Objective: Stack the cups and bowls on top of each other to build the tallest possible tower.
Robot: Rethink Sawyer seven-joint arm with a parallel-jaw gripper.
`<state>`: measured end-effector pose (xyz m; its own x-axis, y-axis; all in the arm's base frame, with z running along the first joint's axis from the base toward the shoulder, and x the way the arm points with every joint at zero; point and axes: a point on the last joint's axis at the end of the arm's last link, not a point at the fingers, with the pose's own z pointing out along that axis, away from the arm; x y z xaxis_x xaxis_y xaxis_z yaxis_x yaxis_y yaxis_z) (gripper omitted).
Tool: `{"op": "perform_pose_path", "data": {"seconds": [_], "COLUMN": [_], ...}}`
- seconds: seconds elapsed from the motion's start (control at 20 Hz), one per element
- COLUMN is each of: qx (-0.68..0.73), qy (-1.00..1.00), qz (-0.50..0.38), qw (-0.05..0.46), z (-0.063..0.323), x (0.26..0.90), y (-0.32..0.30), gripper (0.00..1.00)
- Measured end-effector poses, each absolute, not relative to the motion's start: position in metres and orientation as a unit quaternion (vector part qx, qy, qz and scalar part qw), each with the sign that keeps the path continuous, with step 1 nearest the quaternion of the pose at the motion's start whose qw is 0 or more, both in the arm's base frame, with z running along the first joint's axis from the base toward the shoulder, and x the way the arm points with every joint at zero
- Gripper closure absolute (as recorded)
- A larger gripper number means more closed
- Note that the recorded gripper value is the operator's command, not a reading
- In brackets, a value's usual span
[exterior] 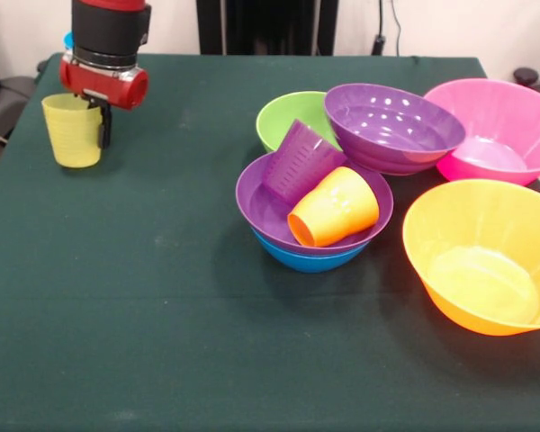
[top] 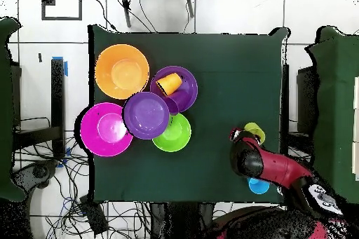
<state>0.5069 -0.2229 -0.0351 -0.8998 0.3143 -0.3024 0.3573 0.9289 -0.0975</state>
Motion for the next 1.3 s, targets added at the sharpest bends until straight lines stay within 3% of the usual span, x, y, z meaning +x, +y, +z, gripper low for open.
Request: {"op": "perform_pose_path", "data": {"seconds": [0.55, 1.05, 1.3], "qx": [0.157, 0.097, 0.127], "qy": [0.973, 0.973, 0.973], "qz": [-0.081, -0.086, -0.056], "qw": [0.146, 0.19, 0.184], "z": [-0.029, 0.0, 0.015], "x": [0.514, 0.545, 0.564], "y": [-0.212, -0.213, -0.221], "gripper": [1.0, 1.0, 1.0]}}
